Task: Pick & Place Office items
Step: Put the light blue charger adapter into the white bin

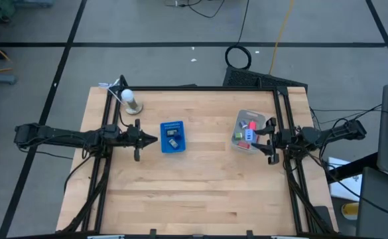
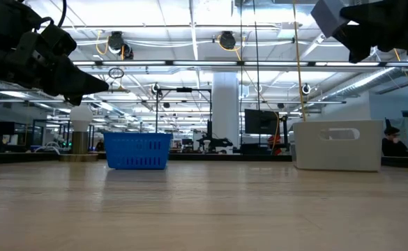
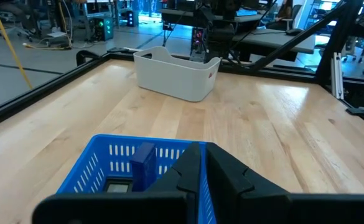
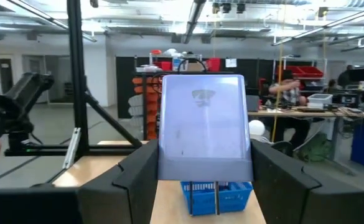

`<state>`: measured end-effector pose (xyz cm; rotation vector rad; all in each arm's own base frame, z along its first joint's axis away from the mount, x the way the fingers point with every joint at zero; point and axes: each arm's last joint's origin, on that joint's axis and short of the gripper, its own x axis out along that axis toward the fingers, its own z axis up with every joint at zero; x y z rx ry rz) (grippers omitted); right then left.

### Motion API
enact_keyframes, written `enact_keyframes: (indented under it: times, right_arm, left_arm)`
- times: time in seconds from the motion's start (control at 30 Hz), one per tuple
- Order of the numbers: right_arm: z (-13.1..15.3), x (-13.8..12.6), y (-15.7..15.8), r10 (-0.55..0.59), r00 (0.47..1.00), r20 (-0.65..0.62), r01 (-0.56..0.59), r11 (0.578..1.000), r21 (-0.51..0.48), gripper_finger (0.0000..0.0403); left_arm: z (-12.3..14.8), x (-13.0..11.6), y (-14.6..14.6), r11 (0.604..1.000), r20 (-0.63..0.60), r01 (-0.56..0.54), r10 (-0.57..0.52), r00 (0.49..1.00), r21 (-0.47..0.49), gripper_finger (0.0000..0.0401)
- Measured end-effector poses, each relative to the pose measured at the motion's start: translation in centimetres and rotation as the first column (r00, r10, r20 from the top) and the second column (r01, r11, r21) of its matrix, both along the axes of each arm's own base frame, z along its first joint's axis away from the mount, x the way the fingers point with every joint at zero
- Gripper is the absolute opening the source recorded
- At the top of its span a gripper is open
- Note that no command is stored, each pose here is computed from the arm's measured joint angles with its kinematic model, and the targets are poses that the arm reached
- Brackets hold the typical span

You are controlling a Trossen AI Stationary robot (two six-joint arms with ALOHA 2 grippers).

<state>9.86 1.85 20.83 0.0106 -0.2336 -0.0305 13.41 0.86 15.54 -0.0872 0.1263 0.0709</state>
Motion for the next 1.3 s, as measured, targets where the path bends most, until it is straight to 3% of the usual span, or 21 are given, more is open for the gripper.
enact_keyframes:
  times: [0.43,0.63,0.87,1.17,1.3]
  right_arm:
    - [0.3,0.8,0.1,-0.019,0.998,-0.064,0.020,1.000,0.021,0.0204]
    - [1.6,2.5,0.4,-0.080,0.980,-0.183,0.077,0.997,-0.023,0.0204]
    - [1.6,5.7,0.3,-0.162,0.889,-0.428,0.149,0.987,-0.064,0.0204]
    - [3.2,7.5,-1.5,-0.270,0.805,-0.528,0.265,0.960,-0.086,0.0204]
    - [4.7,7.0,-2.8,-0.338,0.693,-0.637,0.366,0.926,-0.093,0.0204]
  left_arm:
    - [0.0,0.0,0.1,1.000,0.000,-0.019,0.019,1.000,0.006,0.0026]
    - [0.0,0.0,0.1,1.000,0.000,-0.027,0.027,1.000,0.009,0.0026]
    - [0.0,0.0,0.1,1.000,-0.001,-0.026,0.026,1.000,0.014,0.0026]
    - [-0.4,-0.1,0.1,1.000,-0.041,-0.026,0.026,0.999,0.012,0.0026]
    - [-0.5,-0.1,0.1,1.000,-0.049,-0.025,0.026,0.998,0.011,0.0026]
